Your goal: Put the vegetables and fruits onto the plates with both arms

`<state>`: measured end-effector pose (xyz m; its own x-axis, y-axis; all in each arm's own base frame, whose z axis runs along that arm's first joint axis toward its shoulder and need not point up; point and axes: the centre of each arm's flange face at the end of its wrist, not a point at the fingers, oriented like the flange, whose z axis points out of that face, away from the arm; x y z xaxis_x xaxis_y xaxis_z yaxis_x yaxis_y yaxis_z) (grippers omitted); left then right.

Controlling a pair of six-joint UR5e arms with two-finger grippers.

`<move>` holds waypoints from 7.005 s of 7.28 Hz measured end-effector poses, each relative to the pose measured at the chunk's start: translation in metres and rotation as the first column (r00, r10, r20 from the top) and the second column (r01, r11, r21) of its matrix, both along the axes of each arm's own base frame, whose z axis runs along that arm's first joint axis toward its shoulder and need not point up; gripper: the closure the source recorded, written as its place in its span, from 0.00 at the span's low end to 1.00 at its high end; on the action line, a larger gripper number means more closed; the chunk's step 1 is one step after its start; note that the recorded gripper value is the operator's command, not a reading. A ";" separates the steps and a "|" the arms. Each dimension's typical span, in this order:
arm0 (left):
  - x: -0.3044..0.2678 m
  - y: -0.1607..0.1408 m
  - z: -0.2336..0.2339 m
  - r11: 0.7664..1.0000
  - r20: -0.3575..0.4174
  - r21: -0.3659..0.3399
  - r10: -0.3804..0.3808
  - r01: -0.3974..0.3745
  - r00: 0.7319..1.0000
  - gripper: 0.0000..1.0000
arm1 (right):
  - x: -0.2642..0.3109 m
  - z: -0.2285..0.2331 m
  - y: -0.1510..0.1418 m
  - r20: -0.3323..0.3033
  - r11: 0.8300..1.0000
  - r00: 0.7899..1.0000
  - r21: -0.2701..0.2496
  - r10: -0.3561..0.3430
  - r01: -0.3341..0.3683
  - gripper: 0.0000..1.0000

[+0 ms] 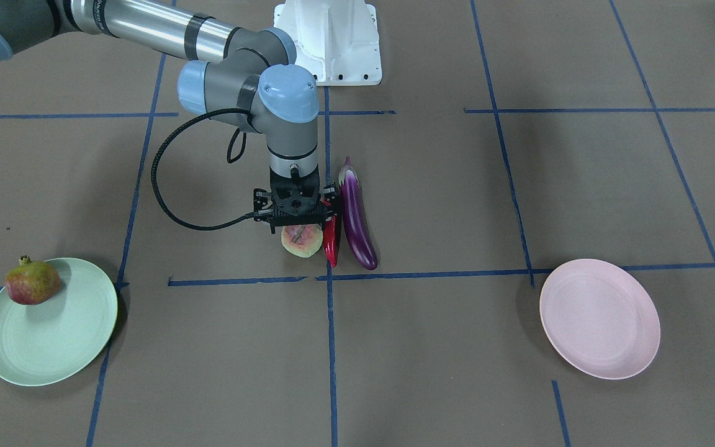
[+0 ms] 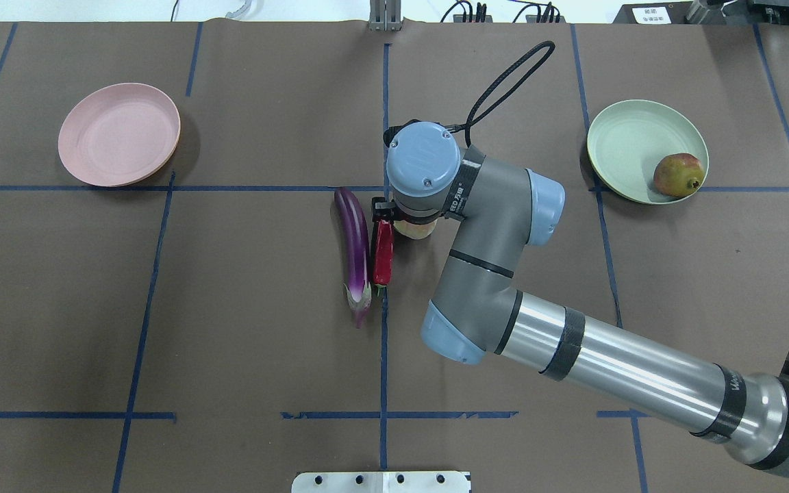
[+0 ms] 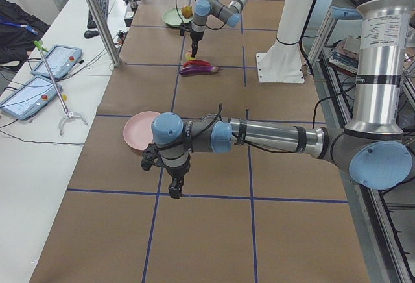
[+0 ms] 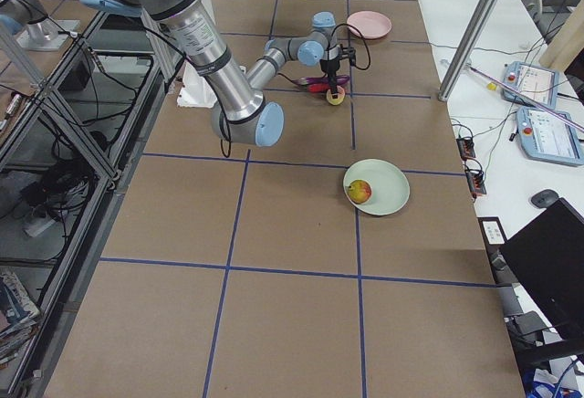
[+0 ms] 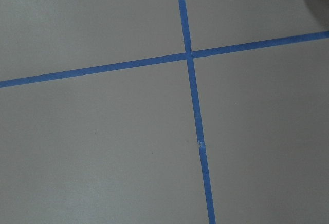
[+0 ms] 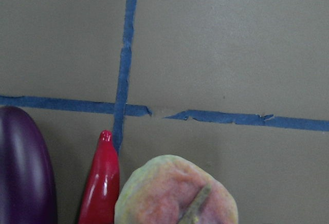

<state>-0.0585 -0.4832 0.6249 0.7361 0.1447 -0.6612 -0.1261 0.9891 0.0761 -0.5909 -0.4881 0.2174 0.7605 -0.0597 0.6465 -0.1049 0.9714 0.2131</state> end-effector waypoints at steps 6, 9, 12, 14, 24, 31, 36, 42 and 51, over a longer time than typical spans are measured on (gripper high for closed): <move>0.000 0.000 0.000 1.000 0.000 0.001 0.000 0.000 1.000 0.00 | 0.034 -0.019 -0.046 0.024 1.000 0.999 -0.012 0.023 -0.023 1.00; 0.002 -0.001 -0.001 1.000 0.000 0.005 0.004 -0.004 1.000 0.00 | 0.179 0.054 -0.149 -0.022 0.996 0.997 0.030 -0.077 0.078 1.00; 0.004 -0.002 -0.004 1.000 0.000 0.009 0.009 -0.009 1.000 0.00 | 0.295 0.180 -0.172 -0.048 0.976 0.979 0.075 -0.199 0.202 0.48; 0.004 -0.003 -0.004 1.000 0.000 0.012 0.010 -0.010 1.000 0.00 | 0.304 0.224 -0.158 -0.050 0.971 0.972 0.066 -0.228 0.231 0.00; 0.015 -0.032 -0.078 0.978 0.002 0.207 0.027 -0.026 1.000 0.00 | 0.602 0.308 -0.127 -0.003 0.981 0.983 -0.050 -0.186 0.186 0.00; 0.368 -0.052 -0.298 0.996 -0.133 0.012 -0.085 0.087 0.987 0.00 | 0.644 0.404 0.039 0.090 0.967 0.989 -0.217 -0.116 0.133 0.00; 0.606 -0.021 -0.399 0.963 -0.047 -0.101 -0.254 0.248 0.966 0.00 | 0.644 0.400 0.036 0.090 0.969 0.989 -0.209 -0.116 0.132 0.00; 0.661 -0.013 -0.399 0.954 -0.068 -0.129 -0.280 0.270 0.958 0.23 | 0.644 0.400 0.035 0.090 0.969 0.989 -0.210 -0.115 0.132 0.00; 0.496 -0.138 -0.351 0.957 -0.093 -0.105 -0.281 0.271 0.955 1.00 | 0.643 0.401 0.035 0.090 0.968 0.989 -0.211 -0.117 0.134 0.00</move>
